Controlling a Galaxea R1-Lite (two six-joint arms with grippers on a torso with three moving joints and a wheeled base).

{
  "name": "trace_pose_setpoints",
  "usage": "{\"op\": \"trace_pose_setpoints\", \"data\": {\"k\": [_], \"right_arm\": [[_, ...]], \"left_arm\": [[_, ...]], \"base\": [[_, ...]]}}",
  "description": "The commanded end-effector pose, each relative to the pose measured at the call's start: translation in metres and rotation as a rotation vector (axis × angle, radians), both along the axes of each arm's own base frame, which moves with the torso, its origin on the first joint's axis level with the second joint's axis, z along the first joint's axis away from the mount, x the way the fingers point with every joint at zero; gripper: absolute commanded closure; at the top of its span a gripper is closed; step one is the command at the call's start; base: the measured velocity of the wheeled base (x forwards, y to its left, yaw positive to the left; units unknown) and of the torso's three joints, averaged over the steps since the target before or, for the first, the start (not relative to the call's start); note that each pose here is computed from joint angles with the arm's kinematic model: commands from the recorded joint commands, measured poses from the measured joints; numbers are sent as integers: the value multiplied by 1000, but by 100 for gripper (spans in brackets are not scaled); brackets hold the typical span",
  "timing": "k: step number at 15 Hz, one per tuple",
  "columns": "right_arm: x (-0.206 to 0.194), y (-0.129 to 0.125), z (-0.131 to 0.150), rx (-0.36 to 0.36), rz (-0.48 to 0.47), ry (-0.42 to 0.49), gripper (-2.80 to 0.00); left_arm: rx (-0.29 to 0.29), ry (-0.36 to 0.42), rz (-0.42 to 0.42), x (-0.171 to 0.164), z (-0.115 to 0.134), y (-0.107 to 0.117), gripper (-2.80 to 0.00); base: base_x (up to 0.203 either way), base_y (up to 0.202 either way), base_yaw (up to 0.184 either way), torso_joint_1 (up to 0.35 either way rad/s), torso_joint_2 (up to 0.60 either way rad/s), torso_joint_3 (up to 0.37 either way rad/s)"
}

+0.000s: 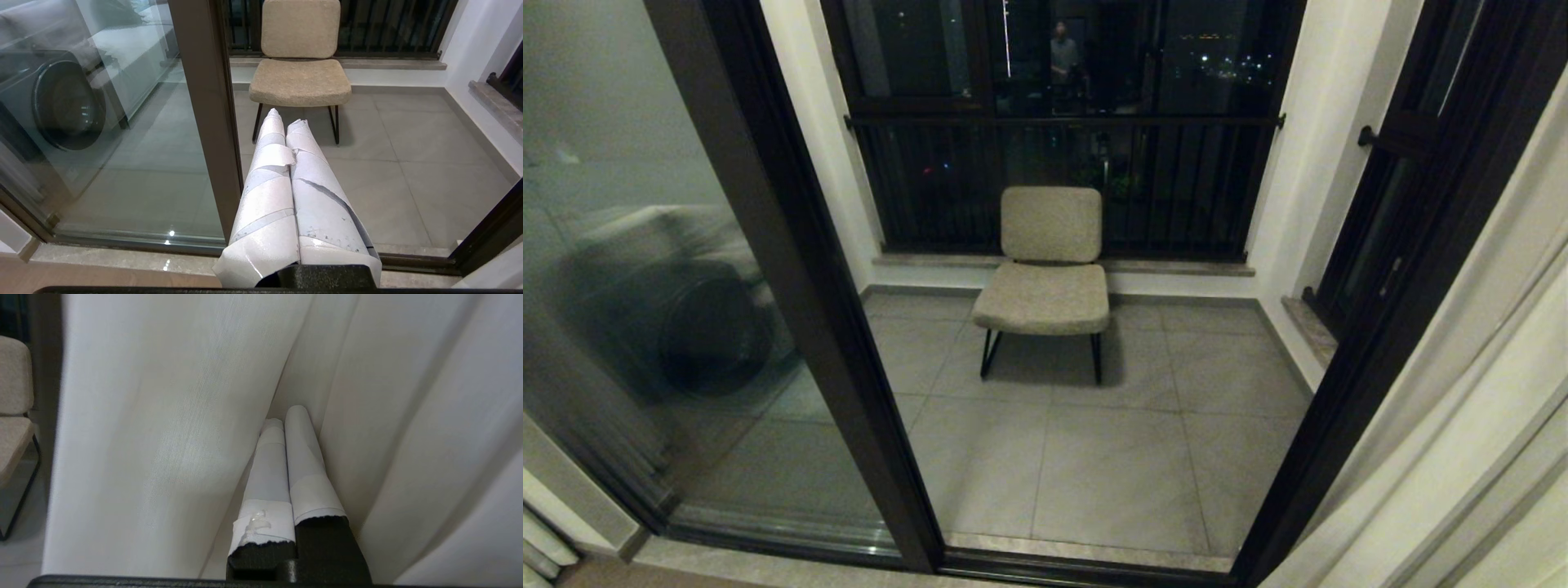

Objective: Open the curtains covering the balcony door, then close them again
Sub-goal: Pull the inner curtains open on both sides

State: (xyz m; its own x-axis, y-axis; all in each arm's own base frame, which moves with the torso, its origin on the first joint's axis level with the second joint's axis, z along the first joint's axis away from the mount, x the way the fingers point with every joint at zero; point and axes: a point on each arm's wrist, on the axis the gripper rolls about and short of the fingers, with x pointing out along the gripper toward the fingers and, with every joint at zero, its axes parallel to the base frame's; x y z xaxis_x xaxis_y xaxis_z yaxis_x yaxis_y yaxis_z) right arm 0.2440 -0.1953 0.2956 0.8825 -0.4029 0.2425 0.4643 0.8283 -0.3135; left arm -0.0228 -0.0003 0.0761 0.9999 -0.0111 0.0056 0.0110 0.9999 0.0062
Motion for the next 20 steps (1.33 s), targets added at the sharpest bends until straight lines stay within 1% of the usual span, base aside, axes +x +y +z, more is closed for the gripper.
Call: {"op": "trace_pose_setpoints", "data": {"k": [1, 4, 8, 11, 13, 16, 18, 20], "right_arm": [[5, -5, -6, -8, -1, -3, 0], [9, -20, -13, -72, -39, -8, 0], [13, -43, -29, -84, -81, 1, 0], [19, -52, -29, -102, -87, -20, 0], [17, -49, -27, -103, -76, -18, 0], [4, -33, -20, -122, -6, -10, 0], [-13, -16, -18, -126, 54, 9, 0], [-32, 3, -11, -133, 79, 12, 0]], "left_arm": [[0, -1, 0, 0, 0, 0, 0], [0, -1, -1, 0, 0, 0, 0], [0, -1, 0, 0, 0, 0, 0], [0, -1, 0, 0, 0, 0, 0], [0, -1, -1, 0, 0, 0, 0], [0, -1, 0, 0, 0, 0, 0], [0, -1, 0, 0, 0, 0, 0], [0, -1, 0, 0, 0, 0, 0]], "base": [[0, 0, 0, 0, 0, 0], [0, 0, 0, 0, 0, 0], [0, 0, 0, 0, 0, 0], [0, 0, 0, 0, 0, 0], [0, 0, 0, 0, 0, 0], [0, 0, 0, 0, 0, 0], [0, 0, 0, 0, 0, 0], [0, 0, 0, 0, 0, 0]]}}
